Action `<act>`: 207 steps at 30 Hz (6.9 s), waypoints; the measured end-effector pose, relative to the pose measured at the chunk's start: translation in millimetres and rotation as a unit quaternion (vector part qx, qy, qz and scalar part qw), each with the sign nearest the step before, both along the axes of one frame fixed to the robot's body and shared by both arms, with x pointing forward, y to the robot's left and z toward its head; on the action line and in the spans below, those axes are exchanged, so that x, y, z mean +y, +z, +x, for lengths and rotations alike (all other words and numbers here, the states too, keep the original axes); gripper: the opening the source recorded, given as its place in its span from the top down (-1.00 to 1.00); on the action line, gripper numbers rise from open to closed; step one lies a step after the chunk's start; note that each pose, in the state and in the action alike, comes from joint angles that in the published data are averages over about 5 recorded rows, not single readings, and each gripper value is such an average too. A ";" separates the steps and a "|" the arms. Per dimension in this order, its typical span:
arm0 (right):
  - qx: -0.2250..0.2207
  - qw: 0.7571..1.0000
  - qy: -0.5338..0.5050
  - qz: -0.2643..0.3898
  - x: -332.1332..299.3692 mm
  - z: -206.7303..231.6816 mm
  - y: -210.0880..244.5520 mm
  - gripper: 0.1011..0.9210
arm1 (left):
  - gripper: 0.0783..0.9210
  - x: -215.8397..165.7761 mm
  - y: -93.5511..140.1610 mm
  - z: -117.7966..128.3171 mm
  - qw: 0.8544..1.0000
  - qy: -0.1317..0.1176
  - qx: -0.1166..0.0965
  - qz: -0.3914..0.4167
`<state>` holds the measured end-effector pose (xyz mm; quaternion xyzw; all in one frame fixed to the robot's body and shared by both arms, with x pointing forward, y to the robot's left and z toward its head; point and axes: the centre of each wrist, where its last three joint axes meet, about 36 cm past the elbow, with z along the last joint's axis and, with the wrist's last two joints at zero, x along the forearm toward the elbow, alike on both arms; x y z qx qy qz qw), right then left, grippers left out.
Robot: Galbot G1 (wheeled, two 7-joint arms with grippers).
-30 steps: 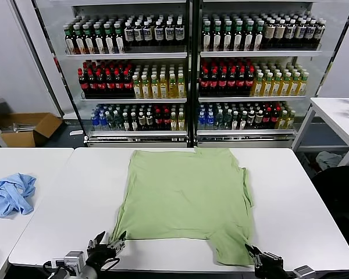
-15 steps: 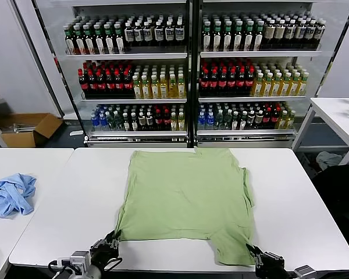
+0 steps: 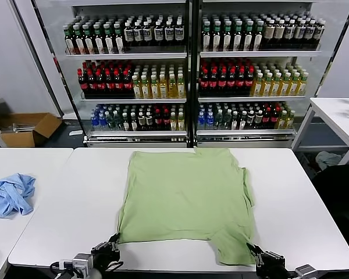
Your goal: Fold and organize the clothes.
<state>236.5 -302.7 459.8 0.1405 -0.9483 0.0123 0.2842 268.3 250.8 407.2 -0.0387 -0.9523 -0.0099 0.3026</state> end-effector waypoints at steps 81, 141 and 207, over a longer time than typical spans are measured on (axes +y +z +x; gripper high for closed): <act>-0.030 0.997 -0.072 0.000 29.4 143.0 -64.8 0.04 | -0.18 43.2 -29.1 98.2 0.998 -0.011 -0.032 -0.045; -0.092 0.994 -0.058 0.015 47.7 154.8 5.3 -0.75 | -0.73 49.2 41.5 58.3 0.993 -0.050 -0.102 -0.039; -0.020 0.994 -0.103 -0.003 96.3 423.2 -76.9 0.97 | 0.82 107.1 -38.2 287.1 0.992 -0.118 -0.001 -0.040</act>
